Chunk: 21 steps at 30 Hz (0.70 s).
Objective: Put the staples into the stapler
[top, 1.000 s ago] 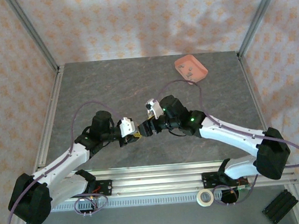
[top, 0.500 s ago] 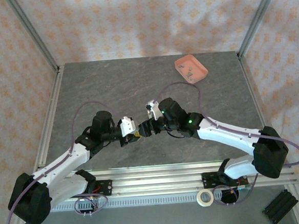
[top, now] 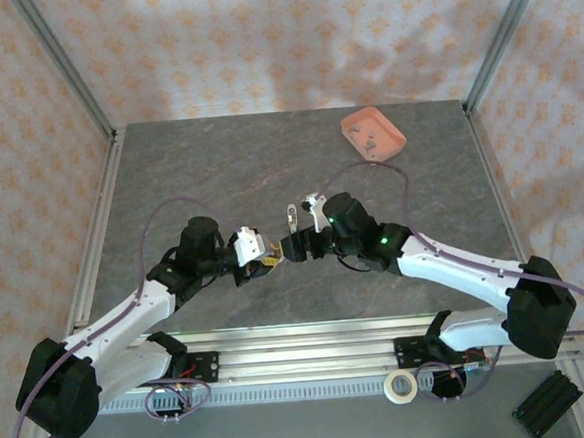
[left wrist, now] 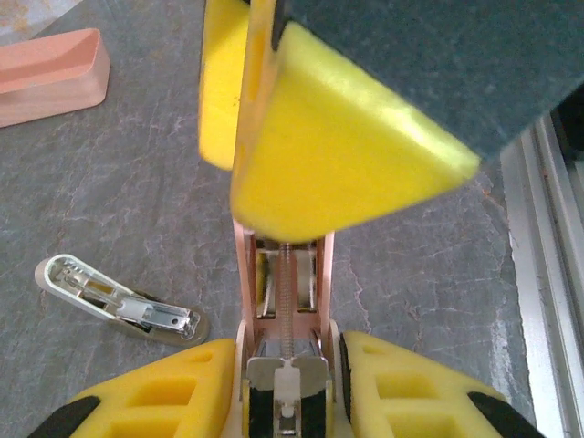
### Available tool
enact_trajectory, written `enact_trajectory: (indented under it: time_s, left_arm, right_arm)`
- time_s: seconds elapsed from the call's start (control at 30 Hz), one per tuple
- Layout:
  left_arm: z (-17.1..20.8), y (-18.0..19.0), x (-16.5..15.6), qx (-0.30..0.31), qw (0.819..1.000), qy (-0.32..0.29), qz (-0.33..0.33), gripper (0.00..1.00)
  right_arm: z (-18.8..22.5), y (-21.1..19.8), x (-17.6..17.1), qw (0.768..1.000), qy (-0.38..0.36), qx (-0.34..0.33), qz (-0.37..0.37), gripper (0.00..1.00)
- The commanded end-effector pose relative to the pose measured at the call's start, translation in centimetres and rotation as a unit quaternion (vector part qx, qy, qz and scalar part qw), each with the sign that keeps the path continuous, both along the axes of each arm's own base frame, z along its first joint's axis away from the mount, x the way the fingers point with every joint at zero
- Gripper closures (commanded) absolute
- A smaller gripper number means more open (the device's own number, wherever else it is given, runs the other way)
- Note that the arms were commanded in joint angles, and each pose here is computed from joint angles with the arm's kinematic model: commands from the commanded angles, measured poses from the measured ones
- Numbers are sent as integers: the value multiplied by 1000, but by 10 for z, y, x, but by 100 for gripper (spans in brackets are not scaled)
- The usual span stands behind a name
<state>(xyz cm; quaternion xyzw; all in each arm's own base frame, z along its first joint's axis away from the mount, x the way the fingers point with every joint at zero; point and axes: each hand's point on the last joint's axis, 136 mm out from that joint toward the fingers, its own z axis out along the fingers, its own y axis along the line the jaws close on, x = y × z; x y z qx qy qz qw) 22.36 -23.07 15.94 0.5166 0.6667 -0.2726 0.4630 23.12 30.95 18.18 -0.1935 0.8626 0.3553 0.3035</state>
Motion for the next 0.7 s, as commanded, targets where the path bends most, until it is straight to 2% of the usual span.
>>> enact_trajectory:
  time_s: [0.0, 0.67]
  left_arm:
    - [27, -11, 0, -29, 999, -35, -21, 100]
    - [32, -14, 3, -43, 998, -36, -17, 100]
  right_arm:
    - [-14, -21, 8, 999, 14, -20, -45, 23]
    - [-19, -32, 8, 995, 54, 24, -78, 22]
